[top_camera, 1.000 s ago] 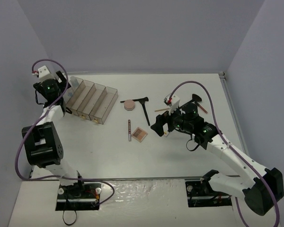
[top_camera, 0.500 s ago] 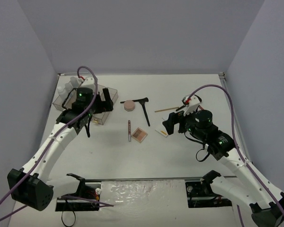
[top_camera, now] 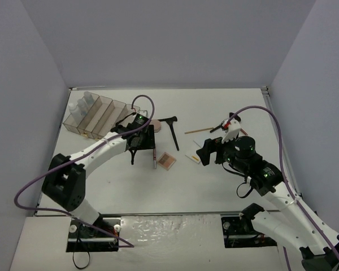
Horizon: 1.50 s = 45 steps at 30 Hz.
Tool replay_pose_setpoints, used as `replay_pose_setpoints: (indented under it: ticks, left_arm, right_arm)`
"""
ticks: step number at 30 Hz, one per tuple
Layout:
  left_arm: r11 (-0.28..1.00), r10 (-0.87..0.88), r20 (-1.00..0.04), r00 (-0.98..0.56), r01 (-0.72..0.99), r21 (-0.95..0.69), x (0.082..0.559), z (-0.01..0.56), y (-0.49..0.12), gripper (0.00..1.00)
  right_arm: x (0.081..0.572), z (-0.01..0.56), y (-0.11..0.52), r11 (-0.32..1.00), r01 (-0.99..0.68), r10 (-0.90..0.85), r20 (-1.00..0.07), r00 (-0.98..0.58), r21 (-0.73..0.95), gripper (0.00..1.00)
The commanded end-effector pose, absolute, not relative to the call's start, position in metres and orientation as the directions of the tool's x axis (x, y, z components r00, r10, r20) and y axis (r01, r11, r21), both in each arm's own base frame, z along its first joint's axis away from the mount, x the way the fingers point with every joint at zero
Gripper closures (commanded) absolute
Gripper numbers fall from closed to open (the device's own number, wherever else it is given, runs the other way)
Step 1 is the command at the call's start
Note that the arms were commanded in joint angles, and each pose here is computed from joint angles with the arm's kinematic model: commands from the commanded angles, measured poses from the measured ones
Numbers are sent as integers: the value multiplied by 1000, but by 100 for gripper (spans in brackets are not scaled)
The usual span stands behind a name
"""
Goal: Organize the makeup
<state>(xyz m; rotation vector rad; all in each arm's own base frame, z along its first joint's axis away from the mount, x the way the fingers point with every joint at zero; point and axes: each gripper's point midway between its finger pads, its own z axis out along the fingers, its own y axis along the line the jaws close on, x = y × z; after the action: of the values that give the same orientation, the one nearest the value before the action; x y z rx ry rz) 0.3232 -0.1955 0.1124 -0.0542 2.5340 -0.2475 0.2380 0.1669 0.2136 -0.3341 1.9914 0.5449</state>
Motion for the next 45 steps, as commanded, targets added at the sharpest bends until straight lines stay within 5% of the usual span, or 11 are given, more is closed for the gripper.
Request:
replay_pose_setpoints:
  ticks: [1, 20, 29, 36, 45]
  left_arm:
    - [968, -147, -552, -821, -4, -251, 349, 112, -224, 48]
    - [980, -138, -489, -861, -47, -193, 362, 58, -237, 61]
    - [992, -90, -480, -873, -34, -123, 355, 54, -228, 97]
    - [995, 32, -616, -787, 82, -52, 361, 139, -207, 100]
    - [961, 273, -720, -638, 145, 235, 425, 243, -85, 100]
  right_arm:
    - [242, 229, 166, 858, -453, 39, -911, -412, 241, 0]
    - [241, 215, 166, 858, -465, -2, -905, -425, 216, 0]
    - [239, 218, 165, 857, -469, 2, -910, -414, 214, 0]
    - [239, 219, 164, 856, -471, 1, -913, -409, 212, 0]
    - [238, 224, 165, 852, -482, -1, -919, -394, 205, 0]
